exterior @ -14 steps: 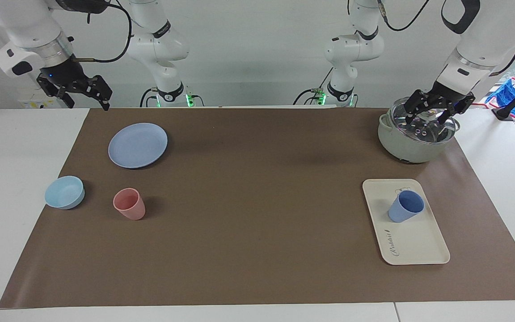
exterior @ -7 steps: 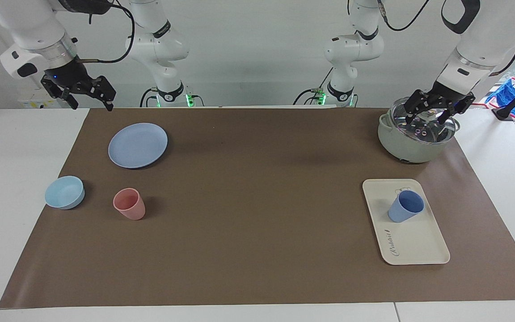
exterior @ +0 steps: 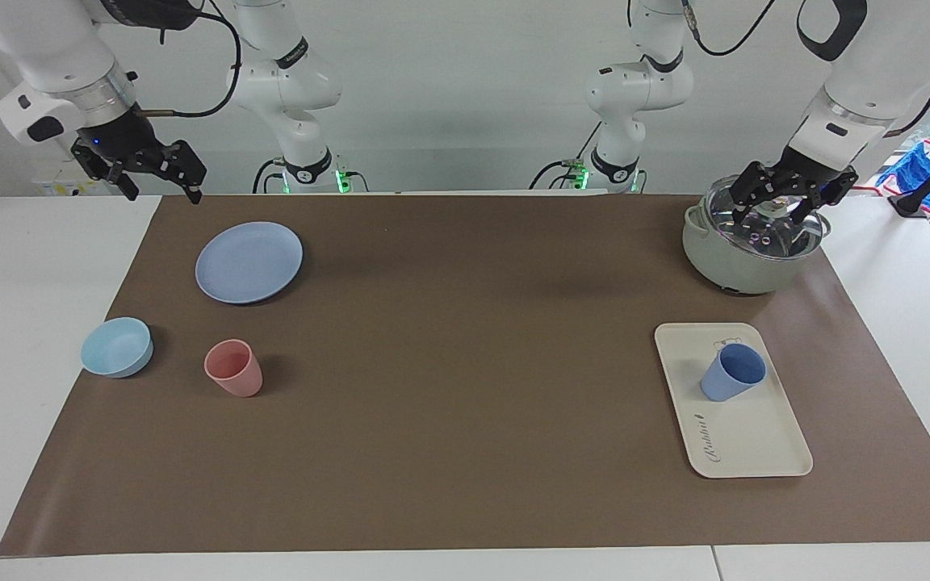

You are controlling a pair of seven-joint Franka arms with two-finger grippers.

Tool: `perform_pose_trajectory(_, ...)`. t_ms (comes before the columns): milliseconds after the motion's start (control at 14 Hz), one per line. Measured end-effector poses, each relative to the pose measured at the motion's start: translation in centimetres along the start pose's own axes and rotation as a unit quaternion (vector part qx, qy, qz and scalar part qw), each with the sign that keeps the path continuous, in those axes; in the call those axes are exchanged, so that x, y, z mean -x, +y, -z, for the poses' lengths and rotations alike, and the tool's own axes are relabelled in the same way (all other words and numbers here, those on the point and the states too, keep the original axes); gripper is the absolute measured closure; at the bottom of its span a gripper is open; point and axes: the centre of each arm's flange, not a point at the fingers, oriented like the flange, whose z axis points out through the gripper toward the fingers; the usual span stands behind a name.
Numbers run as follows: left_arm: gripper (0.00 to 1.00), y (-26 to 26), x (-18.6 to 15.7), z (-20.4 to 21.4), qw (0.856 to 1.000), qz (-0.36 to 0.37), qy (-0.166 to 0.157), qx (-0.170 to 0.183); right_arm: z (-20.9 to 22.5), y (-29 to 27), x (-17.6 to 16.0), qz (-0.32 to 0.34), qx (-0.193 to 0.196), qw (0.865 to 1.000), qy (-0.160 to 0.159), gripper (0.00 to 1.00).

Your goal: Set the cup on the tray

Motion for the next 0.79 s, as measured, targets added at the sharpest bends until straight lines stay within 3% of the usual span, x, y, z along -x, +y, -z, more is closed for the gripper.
perform_pose_trajectory(786, 0.00, 0.00, 0.00, -0.01, 1.000, 0.000, 0.000, 0.000, -0.79, 0.16, -0.29, 0.007, 0.001, 1.000, 0.003, 0.00)
